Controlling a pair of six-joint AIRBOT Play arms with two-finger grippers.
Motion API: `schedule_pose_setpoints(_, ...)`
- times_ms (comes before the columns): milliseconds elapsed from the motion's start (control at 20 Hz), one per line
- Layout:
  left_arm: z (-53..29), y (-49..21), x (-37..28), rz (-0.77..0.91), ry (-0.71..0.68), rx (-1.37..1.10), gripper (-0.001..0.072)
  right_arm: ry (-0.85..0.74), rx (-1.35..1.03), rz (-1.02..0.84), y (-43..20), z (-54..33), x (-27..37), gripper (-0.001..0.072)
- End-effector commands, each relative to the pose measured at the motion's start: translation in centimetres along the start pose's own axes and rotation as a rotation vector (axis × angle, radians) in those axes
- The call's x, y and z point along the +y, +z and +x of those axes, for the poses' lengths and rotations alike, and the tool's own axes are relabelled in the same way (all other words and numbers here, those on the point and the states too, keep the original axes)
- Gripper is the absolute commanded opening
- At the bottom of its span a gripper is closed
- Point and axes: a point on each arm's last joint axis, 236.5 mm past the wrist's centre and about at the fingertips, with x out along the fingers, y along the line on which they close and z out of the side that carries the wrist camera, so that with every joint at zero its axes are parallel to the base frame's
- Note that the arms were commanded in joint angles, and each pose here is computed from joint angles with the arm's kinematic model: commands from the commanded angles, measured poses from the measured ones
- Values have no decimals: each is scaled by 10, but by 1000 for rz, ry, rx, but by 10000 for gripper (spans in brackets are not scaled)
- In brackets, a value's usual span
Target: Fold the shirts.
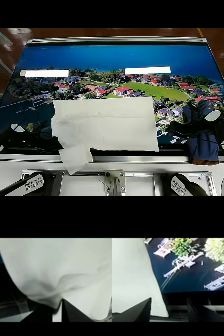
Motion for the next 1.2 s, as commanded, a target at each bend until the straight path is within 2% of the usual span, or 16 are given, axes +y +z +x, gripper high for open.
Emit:
schedule_pose_setpoints(0,6,-4,-4,0,-17,16,91,2,12,1,-3,0,0,547)
schedule_pose_setpoints(50,6,-7,-6,4,-23,28,39,6,30,2,-8,2,1,571)
schedule_pose_setpoints(100,5,-10,-7,4,-29,40,39,9,54,9,-16,6,0,666)
schedule_pose_setpoints(150,5,-12,-9,12,-34,49,39,22,88,15,-28,12,2,673)
schedule_pose_setpoints(400,4,-16,-12,12,-46,63,39,138,313,25,-86,39,16,673)
schedule_pose_setpoints(650,4,-17,-13,23,-51,66,39,217,350,93,-84,55,31,667)
schedule_pose_setpoints(750,4,-16,-13,26,-50,64,39,195,324,69,-78,63,35,618)
schedule_pose_setpoints(1050,4,-13,-11,29,-44,51,39,136,296,56,-73,75,43,612)
schedule_pose_setpoints(1100,5,-11,-11,28,-41,43,39,138,298,58,-73,74,44,500)
schedule_pose_setpoints(1150,5,-10,-11,28,-43,39,39,148,296,63,-73,74,46,315)
